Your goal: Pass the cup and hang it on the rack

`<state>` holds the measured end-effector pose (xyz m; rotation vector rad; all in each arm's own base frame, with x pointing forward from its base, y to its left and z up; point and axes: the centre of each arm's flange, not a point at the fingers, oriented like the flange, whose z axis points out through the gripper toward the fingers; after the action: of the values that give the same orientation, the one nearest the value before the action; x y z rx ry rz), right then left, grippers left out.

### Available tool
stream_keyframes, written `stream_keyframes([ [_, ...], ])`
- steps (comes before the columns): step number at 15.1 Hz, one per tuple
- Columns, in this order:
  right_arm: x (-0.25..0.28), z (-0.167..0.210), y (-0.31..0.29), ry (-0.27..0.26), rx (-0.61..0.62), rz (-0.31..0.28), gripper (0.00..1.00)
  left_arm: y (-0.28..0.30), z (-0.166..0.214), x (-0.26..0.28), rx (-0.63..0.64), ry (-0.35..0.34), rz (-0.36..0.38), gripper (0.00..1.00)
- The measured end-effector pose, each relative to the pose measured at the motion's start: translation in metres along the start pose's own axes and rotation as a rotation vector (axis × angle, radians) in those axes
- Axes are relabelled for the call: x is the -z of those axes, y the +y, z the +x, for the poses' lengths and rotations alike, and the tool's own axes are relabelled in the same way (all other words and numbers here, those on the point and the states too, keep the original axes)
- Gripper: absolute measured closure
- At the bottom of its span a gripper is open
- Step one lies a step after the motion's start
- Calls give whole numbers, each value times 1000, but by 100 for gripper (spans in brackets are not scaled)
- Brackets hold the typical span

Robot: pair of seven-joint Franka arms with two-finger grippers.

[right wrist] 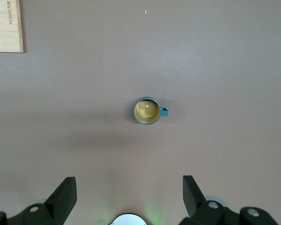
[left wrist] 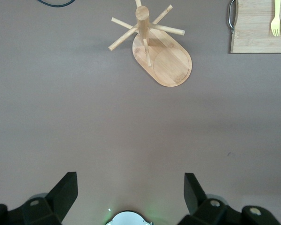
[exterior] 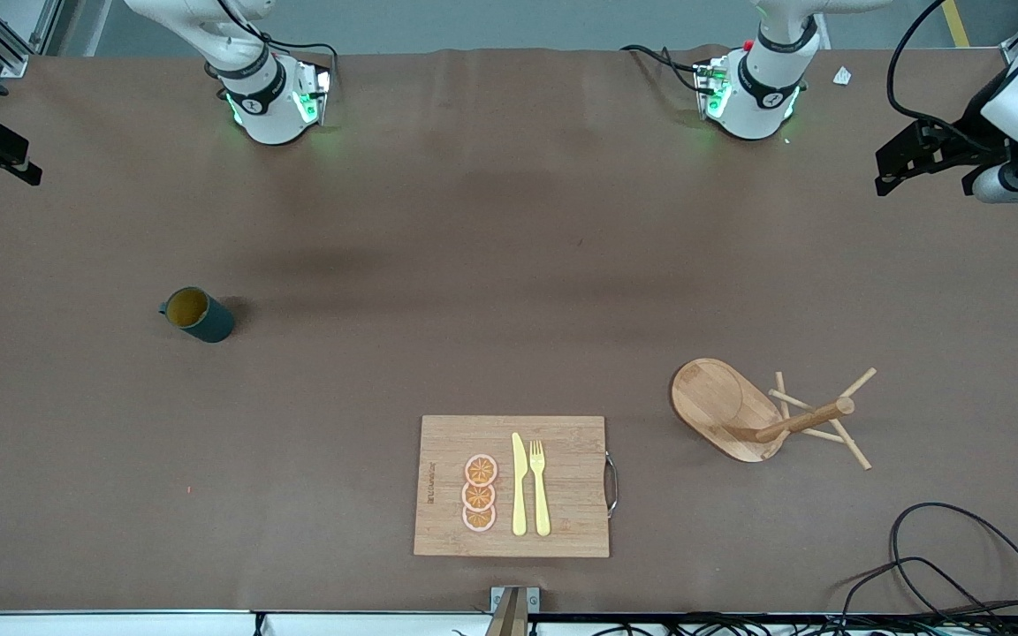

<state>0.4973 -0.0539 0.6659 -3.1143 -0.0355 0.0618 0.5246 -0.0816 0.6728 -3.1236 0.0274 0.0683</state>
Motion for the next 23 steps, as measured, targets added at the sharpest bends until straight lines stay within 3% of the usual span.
stream_keyframes([
  [13, -9, 2, 22, -21, -43, 5, 0, -5, 0, 3, 8, 7, -1, 0],
  [18, -60, 36, 29, -98, -49, 10, 0, -4, 0, 4, 7, 9, -1, 0],
  [23, -149, 93, 39, -148, -16, 8, 0, 0, 0, 3, 0, 8, -1, 0],
])
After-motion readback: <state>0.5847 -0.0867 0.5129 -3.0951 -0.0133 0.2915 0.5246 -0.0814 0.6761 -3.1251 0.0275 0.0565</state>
